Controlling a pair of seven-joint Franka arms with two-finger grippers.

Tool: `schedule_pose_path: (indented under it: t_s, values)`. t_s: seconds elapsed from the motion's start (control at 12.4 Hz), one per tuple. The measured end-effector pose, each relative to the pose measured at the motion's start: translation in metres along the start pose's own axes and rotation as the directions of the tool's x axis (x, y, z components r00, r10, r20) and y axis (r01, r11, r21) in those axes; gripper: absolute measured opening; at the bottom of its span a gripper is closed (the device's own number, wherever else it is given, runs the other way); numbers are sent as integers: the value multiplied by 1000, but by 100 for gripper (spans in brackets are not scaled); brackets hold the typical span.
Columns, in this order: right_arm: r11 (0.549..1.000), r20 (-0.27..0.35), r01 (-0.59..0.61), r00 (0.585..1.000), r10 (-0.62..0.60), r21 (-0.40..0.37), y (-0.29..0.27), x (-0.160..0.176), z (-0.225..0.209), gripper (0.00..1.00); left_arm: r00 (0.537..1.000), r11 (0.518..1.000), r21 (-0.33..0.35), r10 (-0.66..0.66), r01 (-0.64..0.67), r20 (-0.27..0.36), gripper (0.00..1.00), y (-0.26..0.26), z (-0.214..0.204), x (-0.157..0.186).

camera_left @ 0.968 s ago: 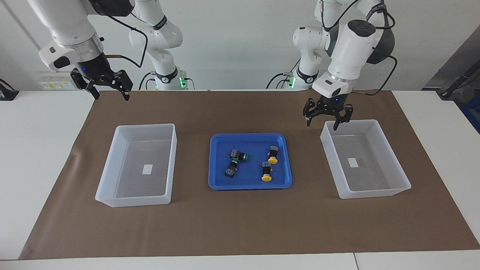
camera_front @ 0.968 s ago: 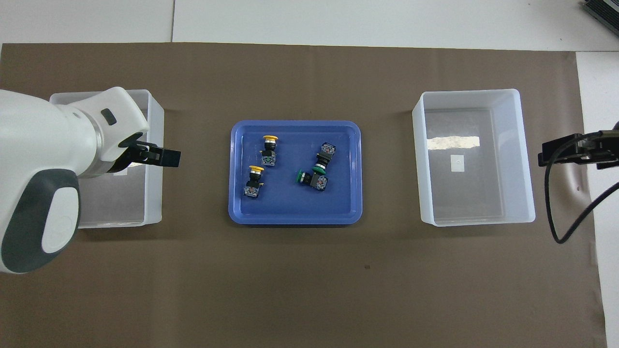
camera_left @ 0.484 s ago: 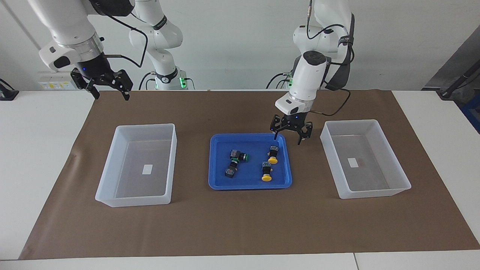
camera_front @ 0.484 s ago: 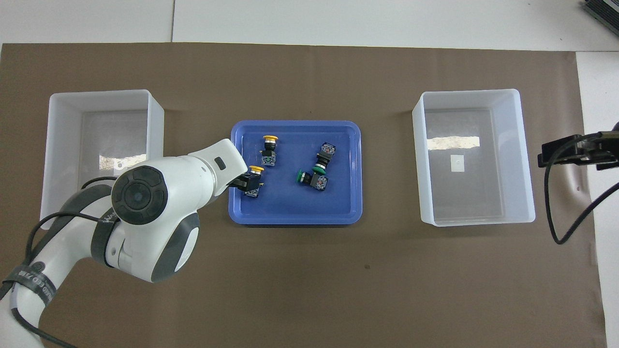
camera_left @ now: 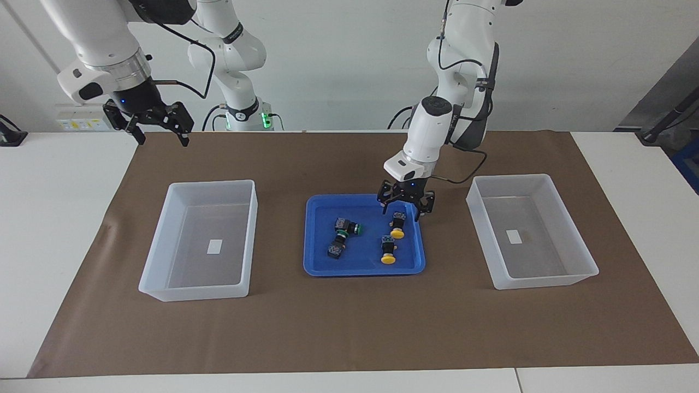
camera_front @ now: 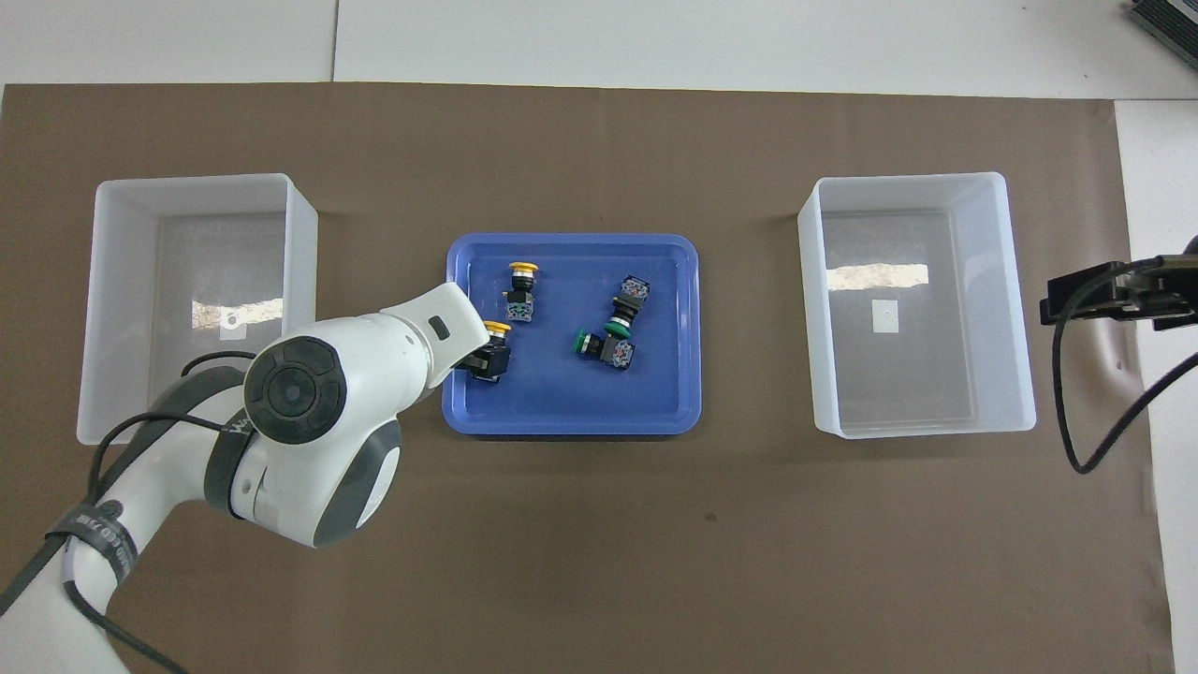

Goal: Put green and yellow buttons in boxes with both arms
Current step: 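Reach the left gripper to the tray and grasp a yellow button, then drop the yellow button in the left box while the right gripper grasps a green button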

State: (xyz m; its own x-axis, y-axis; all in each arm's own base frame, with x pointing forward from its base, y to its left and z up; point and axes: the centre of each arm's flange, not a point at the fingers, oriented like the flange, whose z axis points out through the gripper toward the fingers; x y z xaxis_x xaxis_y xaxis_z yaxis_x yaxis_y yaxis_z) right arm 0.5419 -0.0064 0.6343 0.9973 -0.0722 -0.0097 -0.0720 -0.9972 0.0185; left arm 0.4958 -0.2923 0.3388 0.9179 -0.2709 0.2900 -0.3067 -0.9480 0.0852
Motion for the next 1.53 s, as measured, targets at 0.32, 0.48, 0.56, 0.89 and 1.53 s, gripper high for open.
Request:
schedule_pose_path:
  t_s: [0.32,0.48,0.56,0.89,1.53]
  values:
    - [1000,1,0,1000,0,0,0,0,0,100,1000,1000,-6,6,-6,15,100,9,24,-8]
    - [1000,2,0,1000,0,0,0,0,1,100,1000,1000,-13,4,-4,-3,100,11,38,-9]
    - [1000,3,0,1000,0,0,0,-1,1,100,1000,1000,-14,3,-3,-5,100,10,43,-10]
    - [1000,4,0,1000,0,0,0,-1,2,100,1000,1000,-14,-8,8,-5,89,10,46,-10]
    - [1000,-14,-28,999,28,3,-4,0,0,100,987,986,35,-161,160,21,33,-35,-46,58]
